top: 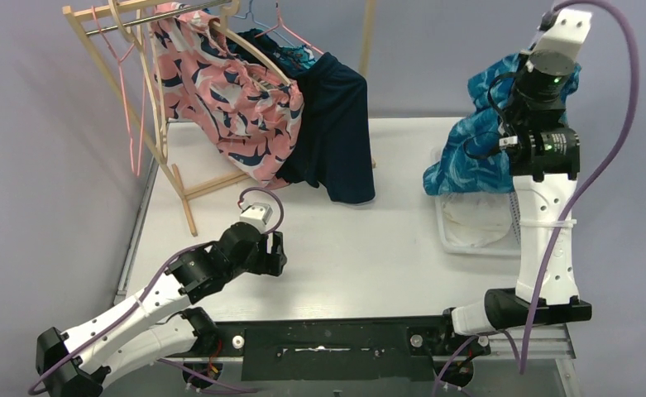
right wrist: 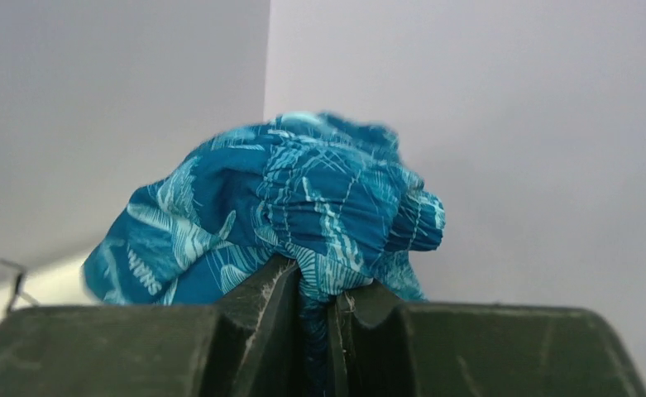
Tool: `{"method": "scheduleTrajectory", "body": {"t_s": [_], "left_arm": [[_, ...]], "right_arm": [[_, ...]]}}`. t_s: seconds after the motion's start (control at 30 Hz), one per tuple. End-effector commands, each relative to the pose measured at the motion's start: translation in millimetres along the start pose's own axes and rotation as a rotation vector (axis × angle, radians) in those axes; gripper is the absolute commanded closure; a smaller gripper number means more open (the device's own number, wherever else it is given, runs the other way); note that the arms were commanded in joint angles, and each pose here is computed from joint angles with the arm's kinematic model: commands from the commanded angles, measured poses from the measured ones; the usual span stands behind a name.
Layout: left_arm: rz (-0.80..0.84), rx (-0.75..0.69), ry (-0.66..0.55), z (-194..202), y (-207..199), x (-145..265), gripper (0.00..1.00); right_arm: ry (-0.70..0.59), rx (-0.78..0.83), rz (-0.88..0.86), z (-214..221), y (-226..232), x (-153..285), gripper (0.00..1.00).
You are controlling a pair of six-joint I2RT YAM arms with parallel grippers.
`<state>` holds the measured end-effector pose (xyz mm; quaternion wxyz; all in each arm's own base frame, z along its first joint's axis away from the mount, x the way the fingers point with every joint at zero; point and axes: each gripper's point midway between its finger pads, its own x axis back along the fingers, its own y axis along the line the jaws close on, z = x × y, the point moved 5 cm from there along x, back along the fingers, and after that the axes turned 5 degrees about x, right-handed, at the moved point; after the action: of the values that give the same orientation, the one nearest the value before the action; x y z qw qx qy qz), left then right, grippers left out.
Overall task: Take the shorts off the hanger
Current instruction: Place the shorts in the basket.
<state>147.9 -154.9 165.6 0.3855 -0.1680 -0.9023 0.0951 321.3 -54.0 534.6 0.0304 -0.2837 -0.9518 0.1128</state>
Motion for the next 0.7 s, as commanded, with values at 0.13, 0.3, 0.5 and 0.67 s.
{"method": "scheduleTrajectory", "body": {"t_s": [0.13, 0.3, 0.5, 0.67], "left_arm": [[0.048, -0.01, -0.053, -4, -5, -4, 0.27], [0.04, -0.026, -0.015, -1, -7, -11, 0.27], [0.03, -0.034, -0.007, -1, -7, -14, 0.27], [0.041, -0.022, -0.042, -5, -6, -7, 0.27]], "right_arm": [[0.4, -0.02, -0.115, 183, 29, -31, 1.0], [0.66, -0.061, -0.232, 288, 64, -35, 1.0], [0.893, -0.049, -0.208, 354, 67, -34, 0.85], [0.898, -0.045, -0.169, 341, 53, -33, 0.49]]}}
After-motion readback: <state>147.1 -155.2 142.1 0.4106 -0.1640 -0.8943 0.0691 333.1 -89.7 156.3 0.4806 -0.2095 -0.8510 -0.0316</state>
